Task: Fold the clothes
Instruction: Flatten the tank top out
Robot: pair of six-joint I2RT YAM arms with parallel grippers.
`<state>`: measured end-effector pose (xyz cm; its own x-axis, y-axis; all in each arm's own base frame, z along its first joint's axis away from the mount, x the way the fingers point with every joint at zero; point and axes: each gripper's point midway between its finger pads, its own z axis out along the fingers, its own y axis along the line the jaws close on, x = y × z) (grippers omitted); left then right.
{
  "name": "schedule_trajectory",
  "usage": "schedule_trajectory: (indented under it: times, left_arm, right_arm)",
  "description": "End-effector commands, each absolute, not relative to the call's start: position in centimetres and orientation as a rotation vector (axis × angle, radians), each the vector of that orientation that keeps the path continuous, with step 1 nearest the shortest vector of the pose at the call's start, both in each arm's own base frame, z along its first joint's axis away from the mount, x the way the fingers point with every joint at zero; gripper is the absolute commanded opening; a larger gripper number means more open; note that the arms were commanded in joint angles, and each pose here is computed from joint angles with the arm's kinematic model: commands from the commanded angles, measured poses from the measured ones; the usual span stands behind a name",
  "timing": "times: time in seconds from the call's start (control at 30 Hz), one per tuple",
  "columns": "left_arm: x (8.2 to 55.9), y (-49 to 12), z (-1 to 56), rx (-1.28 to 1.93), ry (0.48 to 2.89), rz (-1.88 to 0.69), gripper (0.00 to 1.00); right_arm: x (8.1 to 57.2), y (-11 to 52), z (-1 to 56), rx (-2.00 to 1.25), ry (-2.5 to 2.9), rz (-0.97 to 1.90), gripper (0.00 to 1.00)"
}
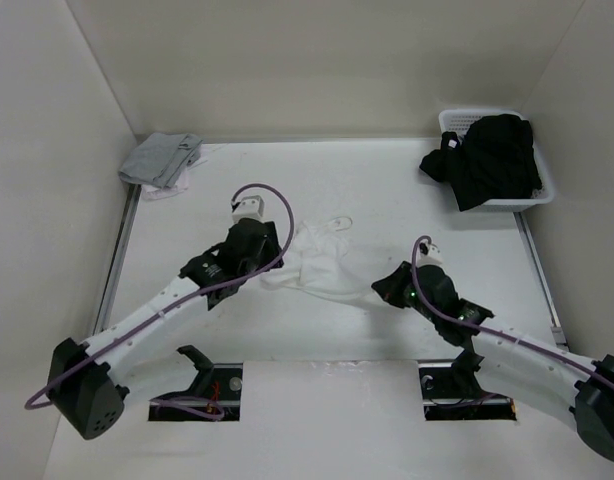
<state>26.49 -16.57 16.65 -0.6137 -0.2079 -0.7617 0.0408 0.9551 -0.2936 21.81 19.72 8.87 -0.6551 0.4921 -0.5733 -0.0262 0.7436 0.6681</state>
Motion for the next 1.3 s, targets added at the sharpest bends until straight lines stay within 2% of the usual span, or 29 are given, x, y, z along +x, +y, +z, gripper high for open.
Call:
schedule_trajectory:
  times: [0.0, 0.3, 0.33, 0.4, 0.47, 0.6, 0.73, 0.9, 1.03, 1.13, 1.27]
  left_arm:
    - [26.2, -18.3, 12.6, -0.018, 2.275, -0.346, 0.47]
    - [30.0, -19.1, 9.6, -0.022, 2.283, -0.314, 0.46]
    - [30.4, -18.9, 9.5, -0.033, 2.275, -0.301, 0.43]
    - [30.5, -19.0, 9.2, -0.031, 2.275, -0.292, 0.24]
    - [30.4, -19.1, 9.4, -0.021, 2.273, -0.293, 0.09]
    - [29.4, -17.8, 9.7, -0.041, 2.268, -0.275, 0.00]
    - [27.1, -16.5, 10.6, -0.094, 2.286, -0.276, 0.00]
    - [22.2, -15.8, 16.2, -0.239, 2.299, -0.378, 0.00]
    - [19.7, -15.3, 18.6, -0.282, 2.363, -0.331, 0.03]
    - [20.0, -16.0, 17.2, -0.221, 2.436, -0.225, 0.05]
    - [24.0, -15.7, 13.0, -0.193, 2.469, -0.073, 0.05]
  right_arm:
    - [22.5, 20.4, 11.1, 0.326, 2.070, 0.882, 0.04]
    - [22.0, 20.4, 10.7, 0.315, 2.072, 0.895, 0.04]
    - [21.9, 20.4, 10.6, 0.312, 2.073, 0.897, 0.04]
    - [21.7, 20.5, 10.5, 0.306, 2.074, 0.904, 0.04]
    - [21.6, 20.5, 10.3, 0.306, 2.075, 0.905, 0.04]
    - [21.5, 20.5, 10.3, 0.297, 2.064, 0.918, 0.04]
    - [21.5, 20.7, 10.7, 0.273, 2.050, 0.928, 0.05]
    - [21.4, 20.9, 10.5, 0.233, 2.054, 0.927, 0.05]
    - [21.9, 20.8, 10.3, 0.233, 2.052, 0.918, 0.05]
    - [22.3, 20.7, 9.8, 0.236, 2.067, 0.897, 0.05]
    - [22.5, 21.3, 9.1, 0.216, 2.098, 0.896, 0.05]
